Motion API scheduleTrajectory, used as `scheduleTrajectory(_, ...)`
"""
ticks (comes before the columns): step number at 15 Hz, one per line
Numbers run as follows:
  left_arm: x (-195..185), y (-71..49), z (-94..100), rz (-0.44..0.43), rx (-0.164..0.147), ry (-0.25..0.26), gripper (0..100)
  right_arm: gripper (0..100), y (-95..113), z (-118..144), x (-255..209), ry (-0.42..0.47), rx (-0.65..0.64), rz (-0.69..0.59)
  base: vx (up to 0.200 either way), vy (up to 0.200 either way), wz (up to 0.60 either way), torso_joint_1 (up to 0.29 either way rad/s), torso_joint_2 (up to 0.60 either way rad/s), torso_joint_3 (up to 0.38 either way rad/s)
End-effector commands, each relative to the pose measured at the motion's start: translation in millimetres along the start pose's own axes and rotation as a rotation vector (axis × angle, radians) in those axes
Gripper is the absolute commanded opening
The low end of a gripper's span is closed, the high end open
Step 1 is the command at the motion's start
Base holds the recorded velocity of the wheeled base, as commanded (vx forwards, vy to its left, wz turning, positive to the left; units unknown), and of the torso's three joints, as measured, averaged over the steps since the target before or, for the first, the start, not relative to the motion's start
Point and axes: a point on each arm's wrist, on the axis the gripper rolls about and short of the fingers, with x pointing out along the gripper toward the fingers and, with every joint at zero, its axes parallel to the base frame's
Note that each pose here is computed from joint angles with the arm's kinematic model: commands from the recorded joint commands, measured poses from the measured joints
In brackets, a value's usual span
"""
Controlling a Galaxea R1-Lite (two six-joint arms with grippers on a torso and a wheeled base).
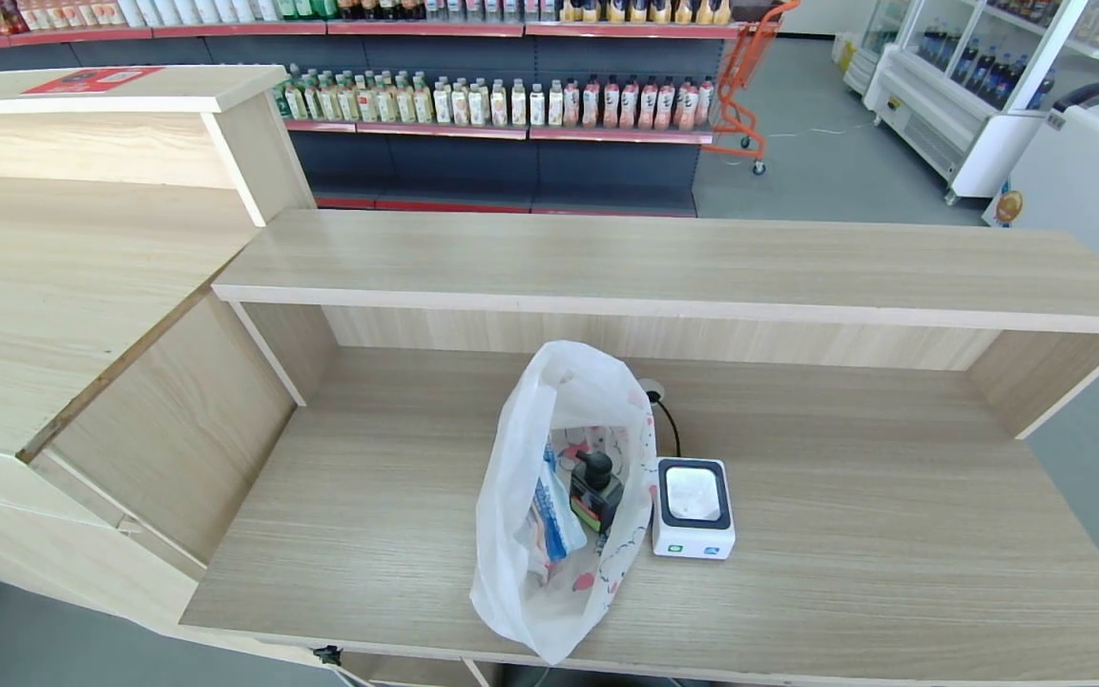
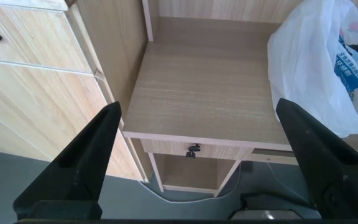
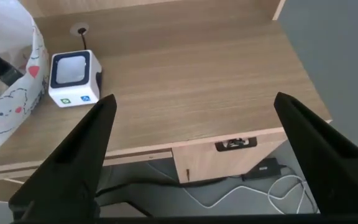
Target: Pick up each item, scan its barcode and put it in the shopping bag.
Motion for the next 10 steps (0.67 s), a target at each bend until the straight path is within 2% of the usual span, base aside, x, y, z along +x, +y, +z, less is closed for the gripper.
scheduleTrajectory(1, 0.0, 0.0, 0.0, 0.000, 0.000, 0.000, 100, 100, -0.3, 0.2, -1.2, -0.016, 0.057, 0.005, 0.000, 0.000, 0.00, 0.000, 0.00, 0.000)
scheduleTrajectory(3, 0.0, 0.0, 0.0, 0.000, 0.000, 0.000, 100, 100, -0.3, 0.3, -0.9, -0.025, 0.105, 0.005, 0.000, 0.000, 0.00, 0.000, 0.00, 0.000)
scheduleTrajectory(7, 0.0, 0.0, 0.0, 0.000, 0.000, 0.000, 100, 100, -0.2, 0.3, -0.9, -0.025, 0.103, 0.008, 0.000, 0.000, 0.00, 0.000, 0.00, 0.000)
scheduleTrajectory(10, 0.0, 0.0, 0.0, 0.000, 0.000, 0.000, 100, 100, 2.3, 0.3, -1.0, -0.018, -0.007, 0.115, 0.000, 0.000, 0.00, 0.000, 0.00, 0.000)
